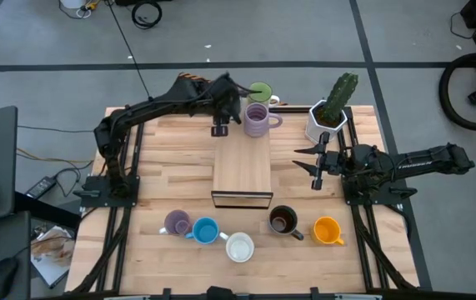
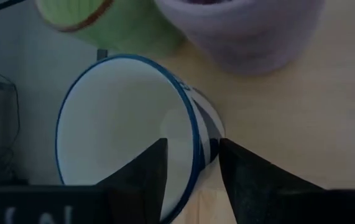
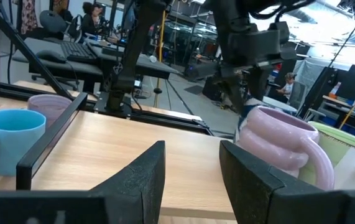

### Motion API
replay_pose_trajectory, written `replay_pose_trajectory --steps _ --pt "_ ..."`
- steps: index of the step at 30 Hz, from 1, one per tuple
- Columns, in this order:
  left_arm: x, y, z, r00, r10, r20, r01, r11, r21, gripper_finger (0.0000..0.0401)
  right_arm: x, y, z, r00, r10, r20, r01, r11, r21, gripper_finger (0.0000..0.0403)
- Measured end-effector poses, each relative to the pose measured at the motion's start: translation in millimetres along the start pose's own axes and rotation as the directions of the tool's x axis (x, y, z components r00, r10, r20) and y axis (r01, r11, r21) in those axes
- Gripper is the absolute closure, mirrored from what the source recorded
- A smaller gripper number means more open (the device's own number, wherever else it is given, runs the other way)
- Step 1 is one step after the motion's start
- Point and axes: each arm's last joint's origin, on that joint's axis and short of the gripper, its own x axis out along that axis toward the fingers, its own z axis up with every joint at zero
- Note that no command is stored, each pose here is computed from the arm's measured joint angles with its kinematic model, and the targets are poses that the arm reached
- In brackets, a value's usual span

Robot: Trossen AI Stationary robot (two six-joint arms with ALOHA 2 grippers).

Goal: Place coffee mugs
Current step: Put the white-blue mug on the shelf

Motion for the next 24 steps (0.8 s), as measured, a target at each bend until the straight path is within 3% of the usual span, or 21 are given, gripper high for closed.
replay_pose_trajectory --steps 24 --pt "7 24 -4 0.995 0.081 0.05 -0.08 0.997 -0.019 0.0255 0 0 0 1.0 -0.002 0.005 0.002 1.0 0.001 0.0245"
